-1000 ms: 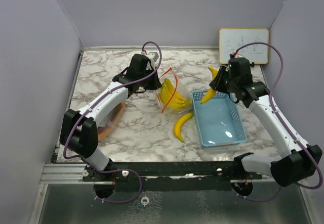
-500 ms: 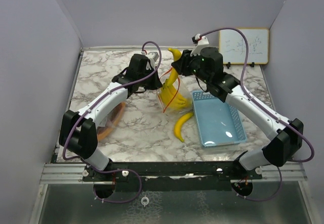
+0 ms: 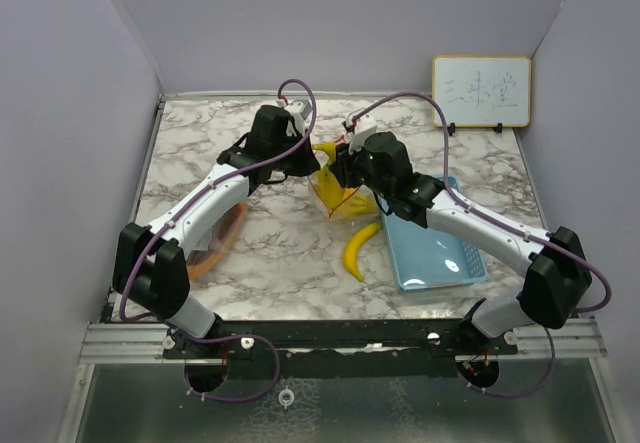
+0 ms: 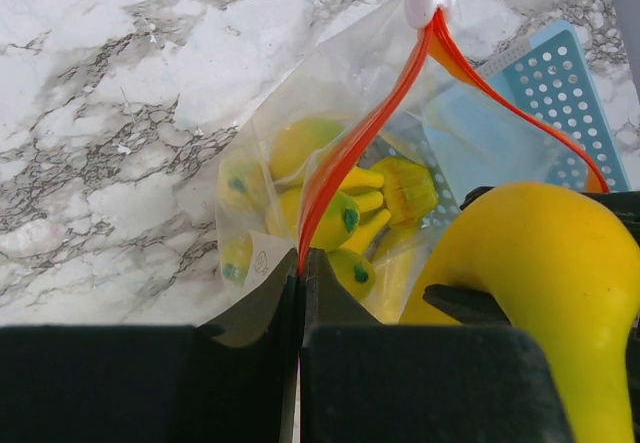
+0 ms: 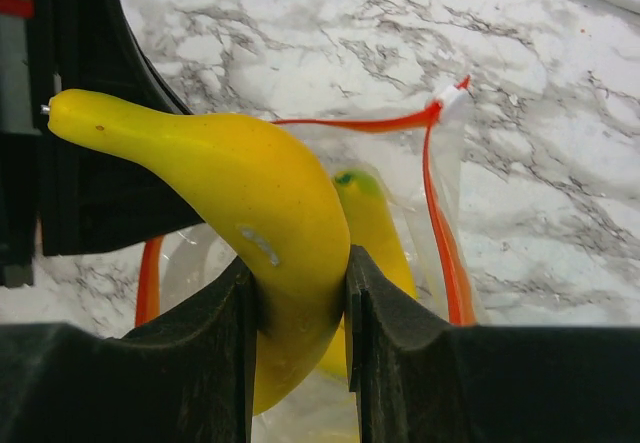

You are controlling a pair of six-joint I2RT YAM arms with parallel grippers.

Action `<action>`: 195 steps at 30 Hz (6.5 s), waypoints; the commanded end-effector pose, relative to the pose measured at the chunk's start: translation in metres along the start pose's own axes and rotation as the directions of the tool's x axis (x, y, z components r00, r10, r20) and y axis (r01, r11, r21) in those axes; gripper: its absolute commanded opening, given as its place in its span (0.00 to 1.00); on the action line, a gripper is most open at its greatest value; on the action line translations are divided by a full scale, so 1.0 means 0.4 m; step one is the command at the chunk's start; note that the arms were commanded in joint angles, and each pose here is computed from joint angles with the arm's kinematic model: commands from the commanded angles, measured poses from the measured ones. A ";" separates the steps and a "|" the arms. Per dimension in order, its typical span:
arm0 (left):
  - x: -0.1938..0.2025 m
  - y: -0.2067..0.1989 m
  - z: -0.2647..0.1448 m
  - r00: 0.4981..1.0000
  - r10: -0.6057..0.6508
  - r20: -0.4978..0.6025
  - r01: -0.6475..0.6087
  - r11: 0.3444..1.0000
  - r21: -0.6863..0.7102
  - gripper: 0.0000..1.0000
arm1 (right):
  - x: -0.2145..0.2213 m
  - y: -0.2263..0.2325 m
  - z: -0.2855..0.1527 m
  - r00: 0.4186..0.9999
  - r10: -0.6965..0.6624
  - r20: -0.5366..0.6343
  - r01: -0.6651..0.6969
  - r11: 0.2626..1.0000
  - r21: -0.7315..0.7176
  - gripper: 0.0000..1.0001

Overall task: Place the food in the zip-top bag and seal the zipper
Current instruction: Place the fake fruit in the zipper food storage bag, then pick up the fake fruit from the center of the board, then place the fake fruit in the zipper food storage bag, then zip the zipper food storage bag.

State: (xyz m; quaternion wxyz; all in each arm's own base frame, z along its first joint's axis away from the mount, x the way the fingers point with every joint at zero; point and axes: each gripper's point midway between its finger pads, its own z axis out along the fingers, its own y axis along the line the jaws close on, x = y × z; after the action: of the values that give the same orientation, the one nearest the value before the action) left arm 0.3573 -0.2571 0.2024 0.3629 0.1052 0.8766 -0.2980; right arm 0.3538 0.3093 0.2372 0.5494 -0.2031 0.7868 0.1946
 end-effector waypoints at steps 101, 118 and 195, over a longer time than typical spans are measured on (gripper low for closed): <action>-0.026 -0.048 -0.096 0.996 0.020 0.090 -0.025 0.998 0.060 0.00 | 0.012 0.128 -0.127 0.974 0.220 -0.058 -0.221 0.975 -0.014 0.02; -0.025 -0.043 -0.085 0.996 0.022 0.086 -0.027 0.998 0.057 0.00 | -0.143 0.073 -0.195 0.969 0.244 0.037 -0.247 0.964 0.098 0.68; -0.060 -0.337 -0.448 0.559 0.490 0.669 -0.807 0.508 0.302 0.92 | -0.287 0.291 -0.348 0.981 -0.193 0.019 0.134 0.604 -0.786 0.03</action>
State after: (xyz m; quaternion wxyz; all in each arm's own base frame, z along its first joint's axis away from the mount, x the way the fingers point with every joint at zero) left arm 0.2385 -0.2466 0.3654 0.6233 0.4494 0.5415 -0.3410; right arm 0.2427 0.3503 0.3810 0.3940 -0.4731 0.6589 0.4322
